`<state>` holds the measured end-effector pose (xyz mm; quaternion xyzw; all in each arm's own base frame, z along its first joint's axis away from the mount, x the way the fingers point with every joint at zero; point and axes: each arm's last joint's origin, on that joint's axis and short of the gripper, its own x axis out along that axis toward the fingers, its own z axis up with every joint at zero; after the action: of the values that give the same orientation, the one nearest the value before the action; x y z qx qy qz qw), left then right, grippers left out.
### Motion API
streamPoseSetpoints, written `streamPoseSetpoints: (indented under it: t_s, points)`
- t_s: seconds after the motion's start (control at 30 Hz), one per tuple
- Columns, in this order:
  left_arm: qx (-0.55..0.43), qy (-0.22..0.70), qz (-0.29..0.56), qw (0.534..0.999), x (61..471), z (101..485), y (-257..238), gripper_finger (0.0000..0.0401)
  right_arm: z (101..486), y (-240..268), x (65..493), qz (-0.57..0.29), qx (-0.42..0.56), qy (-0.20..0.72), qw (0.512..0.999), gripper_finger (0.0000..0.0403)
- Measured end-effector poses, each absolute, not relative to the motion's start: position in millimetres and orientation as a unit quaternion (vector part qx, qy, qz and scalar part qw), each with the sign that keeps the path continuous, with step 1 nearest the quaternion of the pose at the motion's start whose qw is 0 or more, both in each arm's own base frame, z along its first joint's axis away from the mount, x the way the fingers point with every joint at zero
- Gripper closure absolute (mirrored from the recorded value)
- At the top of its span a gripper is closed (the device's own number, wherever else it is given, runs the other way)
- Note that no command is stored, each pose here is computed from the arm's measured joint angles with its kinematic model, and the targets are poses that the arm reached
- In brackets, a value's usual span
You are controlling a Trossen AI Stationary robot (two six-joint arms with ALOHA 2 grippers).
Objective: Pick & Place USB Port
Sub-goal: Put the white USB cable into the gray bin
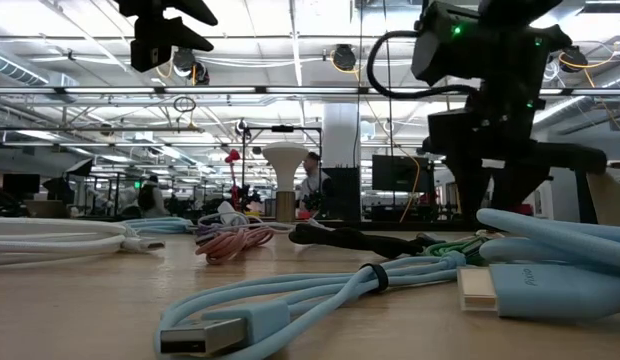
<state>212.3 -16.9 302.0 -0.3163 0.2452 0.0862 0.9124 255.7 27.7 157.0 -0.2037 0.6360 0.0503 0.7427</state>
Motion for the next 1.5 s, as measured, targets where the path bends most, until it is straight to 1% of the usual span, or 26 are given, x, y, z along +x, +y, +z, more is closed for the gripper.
streamPoseSetpoints:
  t_s: [0.17,0.47,0.6,0.73,0.87,0.97,1.03,1.17,1.2,1.23,1.37,1.43,1.5]
  points:
    - [-0.319,0.245,0.087,0.911,212.2,301.9,-16.8,0.0256,156.4,26.1,259.6,0.045,-0.2,0.619,0.758,0.0264]
    - [-0.325,0.241,0.096,0.909,212.3,302.0,-16.4,0.0256,152.4,18.1,262.4,0.051,-0.21,0.622,0.753,0.0264]
    - [-0.327,0.241,0.098,0.909,212.3,302.1,-16.4,0.0256,148.2,16.6,263.5,0.057,-0.207,0.628,0.748,0.0264]
    - [-0.328,0.24,0.098,0.908,212.3,302.1,-16.4,0.0256,138.0,16.5,264.1,0.074,-0.196,0.648,0.732,0.0264]
    - [-0.33,0.235,0.096,0.909,212.9,303.2,-16.4,0.0256,131.2,16.6,264.4,0.073,-0.191,0.663,0.721,0.0266]
    - [-0.33,0.232,0.095,0.91,213.2,303.7,-16.4,0.0256,131.1,16.7,265.2,0.07,-0.189,0.659,0.724,0.0281]
    - [-0.33,0.232,0.095,0.91,213.2,303.7,-16.4,0.0256,131.0,16.8,265.3,0.07,-0.188,0.659,0.725,0.0303]
    - [-0.33,0.231,0.095,0.91,213.2,303.7,-16.5,0.0256,130.3,17.1,264.2,0.064,-0.174,0.664,0.724,0.0374]
    - [-0.331,0.231,0.095,0.91,213.2,303.7,-16.4,0.0256,130.4,17.2,264.3,0.06,-0.17,0.664,0.725,0.0386]
    - [-0.33,0.231,0.095,0.91,213.2,303.8,-16.4,0.0256,131.4,17.2,265.5,0.052,-0.163,0.663,0.729,0.0391]
    - [-0.329,0.23,0.098,0.911,213.2,303.7,-16.2,0.0256,145.3,15.4,275.3,-0.012,-0.129,0.64,0.757,0.0389]
    - [-0.327,0.229,0.097,0.912,213.3,303.9,-16.2,0.0256,163.0,10.8,289.9,-0.062,-0.115,0.599,0.79,0.0396]
    - [-0.326,0.229,0.098,0.912,213.3,303.9,-16.1,0.0256,190.5,5.6,299.8,-0.119,-0.092,0.551,0.821,0.0398]
